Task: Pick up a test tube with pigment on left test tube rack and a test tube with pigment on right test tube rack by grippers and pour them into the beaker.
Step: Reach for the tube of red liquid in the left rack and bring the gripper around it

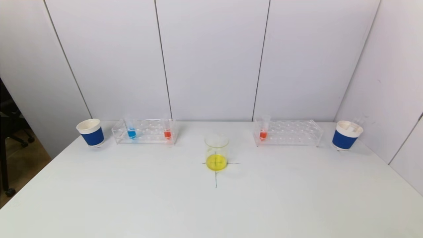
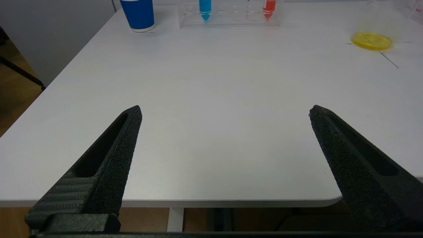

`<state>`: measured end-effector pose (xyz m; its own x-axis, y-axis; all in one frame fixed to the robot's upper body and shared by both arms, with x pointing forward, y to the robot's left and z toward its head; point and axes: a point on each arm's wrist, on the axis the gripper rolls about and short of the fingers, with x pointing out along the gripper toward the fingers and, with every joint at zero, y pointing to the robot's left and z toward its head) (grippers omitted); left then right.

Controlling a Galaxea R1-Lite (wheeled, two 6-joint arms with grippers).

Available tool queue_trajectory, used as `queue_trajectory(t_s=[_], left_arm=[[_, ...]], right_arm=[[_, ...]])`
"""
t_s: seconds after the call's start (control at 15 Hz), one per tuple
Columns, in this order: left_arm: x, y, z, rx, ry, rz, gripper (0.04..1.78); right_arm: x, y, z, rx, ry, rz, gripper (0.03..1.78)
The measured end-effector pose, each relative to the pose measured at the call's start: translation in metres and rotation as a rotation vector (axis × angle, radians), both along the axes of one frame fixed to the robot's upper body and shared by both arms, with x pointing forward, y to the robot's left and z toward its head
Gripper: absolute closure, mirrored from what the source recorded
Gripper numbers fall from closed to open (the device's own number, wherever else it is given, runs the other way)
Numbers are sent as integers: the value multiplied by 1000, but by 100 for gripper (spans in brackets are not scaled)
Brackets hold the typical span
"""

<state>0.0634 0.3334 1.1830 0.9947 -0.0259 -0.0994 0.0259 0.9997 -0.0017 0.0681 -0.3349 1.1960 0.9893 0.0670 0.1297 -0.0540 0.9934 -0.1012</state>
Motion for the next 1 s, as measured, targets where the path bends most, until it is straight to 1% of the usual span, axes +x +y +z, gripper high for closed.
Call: queue_trajectory(t_s=[0.13, 0.2, 0.27, 0.47, 1.0], left_arm=[[0, 0, 0, 0, 0, 0, 5], [0, 0, 0, 0, 0, 0, 5], [0, 0, 0, 0, 0, 0, 5], [0, 0, 0, 0, 0, 0, 5], [0, 0, 0, 0, 0, 0, 5]], right_arm=[[1, -1, -7, -2, 65, -36, 4], [1, -1, -11, 3, 108, -46, 4], [1, -1, -13, 15, 126, -53, 4], [1, -1, -12, 37, 124, -55, 4], [1, -1, -13, 40, 126, -56, 4]])
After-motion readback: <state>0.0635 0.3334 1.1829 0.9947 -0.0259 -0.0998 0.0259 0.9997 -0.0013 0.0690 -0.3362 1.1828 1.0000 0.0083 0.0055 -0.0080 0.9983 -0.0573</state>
